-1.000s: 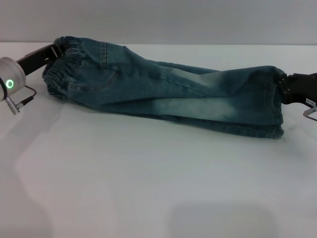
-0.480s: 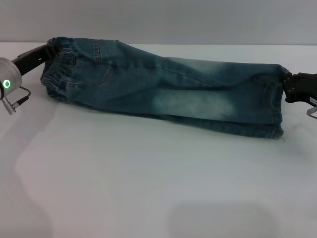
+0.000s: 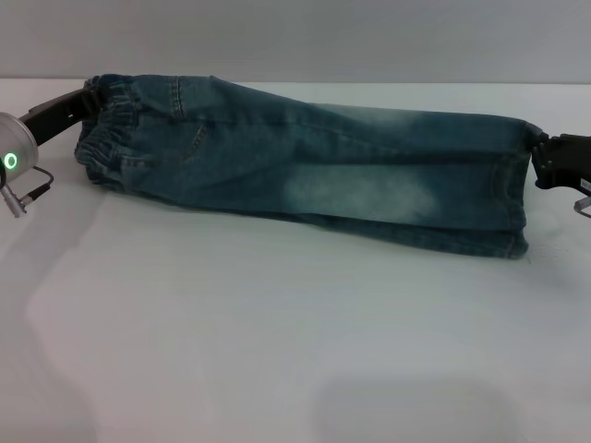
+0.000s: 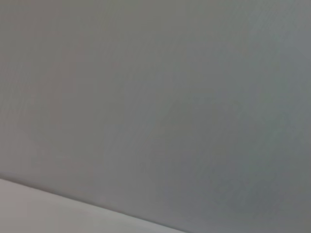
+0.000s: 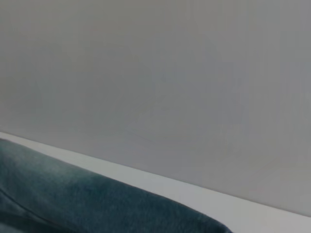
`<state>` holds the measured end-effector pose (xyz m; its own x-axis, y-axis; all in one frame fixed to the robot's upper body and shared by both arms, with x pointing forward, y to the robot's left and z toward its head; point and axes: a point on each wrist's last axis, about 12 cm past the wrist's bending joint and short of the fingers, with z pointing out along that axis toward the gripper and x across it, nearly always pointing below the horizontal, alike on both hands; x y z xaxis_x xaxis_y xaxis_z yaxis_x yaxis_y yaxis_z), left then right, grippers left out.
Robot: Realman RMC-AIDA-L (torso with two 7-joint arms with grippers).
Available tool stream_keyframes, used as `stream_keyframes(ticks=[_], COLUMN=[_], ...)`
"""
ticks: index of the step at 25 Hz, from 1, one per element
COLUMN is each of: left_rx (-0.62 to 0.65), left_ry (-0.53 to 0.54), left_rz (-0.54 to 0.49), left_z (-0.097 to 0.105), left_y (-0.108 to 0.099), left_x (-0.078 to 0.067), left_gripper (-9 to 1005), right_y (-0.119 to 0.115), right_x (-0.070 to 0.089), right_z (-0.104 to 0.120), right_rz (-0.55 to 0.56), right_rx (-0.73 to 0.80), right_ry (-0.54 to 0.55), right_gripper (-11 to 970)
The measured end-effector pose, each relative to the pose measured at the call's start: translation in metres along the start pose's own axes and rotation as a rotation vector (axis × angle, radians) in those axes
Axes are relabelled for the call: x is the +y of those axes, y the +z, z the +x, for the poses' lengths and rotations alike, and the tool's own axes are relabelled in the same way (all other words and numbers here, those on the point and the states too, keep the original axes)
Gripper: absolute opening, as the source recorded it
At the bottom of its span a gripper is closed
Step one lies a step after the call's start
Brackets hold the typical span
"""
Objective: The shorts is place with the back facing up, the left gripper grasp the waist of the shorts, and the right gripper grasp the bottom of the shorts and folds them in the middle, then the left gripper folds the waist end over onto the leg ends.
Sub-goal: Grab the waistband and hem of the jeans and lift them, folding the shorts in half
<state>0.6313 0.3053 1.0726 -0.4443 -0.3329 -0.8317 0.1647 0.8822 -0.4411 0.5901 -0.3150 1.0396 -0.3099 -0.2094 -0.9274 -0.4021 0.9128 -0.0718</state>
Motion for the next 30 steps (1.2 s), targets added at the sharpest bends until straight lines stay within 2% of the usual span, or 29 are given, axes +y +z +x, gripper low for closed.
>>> stream_keyframes(ticks=[12,16,24,30], left_rx=[-0.033,-0.052,-0.1,-0.061], left_ry=[0.079,0.1,0.095,0.148], left_rz=[0.012,0.021,0.072,0.079], left_z=[0.004,0.005,0.007,0.021], left_y=[0.0,0.001,-0.008,-0.02], left_x=[-0.002,-0.005,-0.003,0.005], left_gripper=[56,183,447,651], right_y=[0.002,0.002,-0.001,-0.001], right_x=[0.001,0.002,-0.002,-0.001], right_z=[0.003,0.003,0.003,0.002], right_rz=[0.011,0.008,0.04,0.032], right_rx=[0.022,0.022,0.001,-0.009], right_ry=[-0.002,-0.002,0.037,0.039], right_gripper=[108,122,370,467])
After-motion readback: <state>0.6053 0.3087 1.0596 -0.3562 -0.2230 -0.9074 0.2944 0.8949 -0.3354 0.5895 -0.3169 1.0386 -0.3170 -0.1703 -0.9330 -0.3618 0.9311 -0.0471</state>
